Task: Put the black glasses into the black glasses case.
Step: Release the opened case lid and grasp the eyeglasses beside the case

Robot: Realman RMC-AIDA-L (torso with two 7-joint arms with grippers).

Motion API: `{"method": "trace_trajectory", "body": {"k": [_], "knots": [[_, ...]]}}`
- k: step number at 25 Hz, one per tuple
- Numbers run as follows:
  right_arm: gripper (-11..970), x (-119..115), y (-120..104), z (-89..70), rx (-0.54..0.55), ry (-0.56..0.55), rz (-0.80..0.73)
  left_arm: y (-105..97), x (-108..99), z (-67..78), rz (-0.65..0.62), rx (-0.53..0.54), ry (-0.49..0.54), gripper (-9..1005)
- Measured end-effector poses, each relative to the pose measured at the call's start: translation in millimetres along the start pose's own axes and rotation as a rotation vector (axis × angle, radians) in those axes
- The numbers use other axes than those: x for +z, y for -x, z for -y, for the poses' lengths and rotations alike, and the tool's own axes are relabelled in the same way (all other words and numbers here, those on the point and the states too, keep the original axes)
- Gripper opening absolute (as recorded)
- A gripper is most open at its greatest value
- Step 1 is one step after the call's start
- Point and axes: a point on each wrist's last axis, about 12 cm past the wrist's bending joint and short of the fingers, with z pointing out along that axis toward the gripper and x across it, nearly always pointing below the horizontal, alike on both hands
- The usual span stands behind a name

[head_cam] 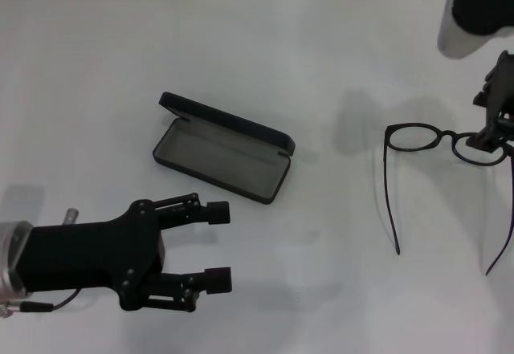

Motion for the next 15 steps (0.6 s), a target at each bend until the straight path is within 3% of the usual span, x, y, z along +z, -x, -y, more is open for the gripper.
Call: {"method": "trace_trajectory", "body": {"k": [3, 12, 15], "knots": [[659, 14, -1, 1.6, 0.011, -0.002, -0.001, -1, 1, -0.9, -0.002, -0.001, 0.008, 889], [430, 42, -2, 2.2, 0.017, -0.014, 0.018, -2, 8, -6.3, -0.011, -0.004, 0.029, 890], [432, 47, 0, 0.3, 0.018, 0.003, 0.039, -3, 10, -7.9, -0.015, -0.005, 0.038, 890]]}}
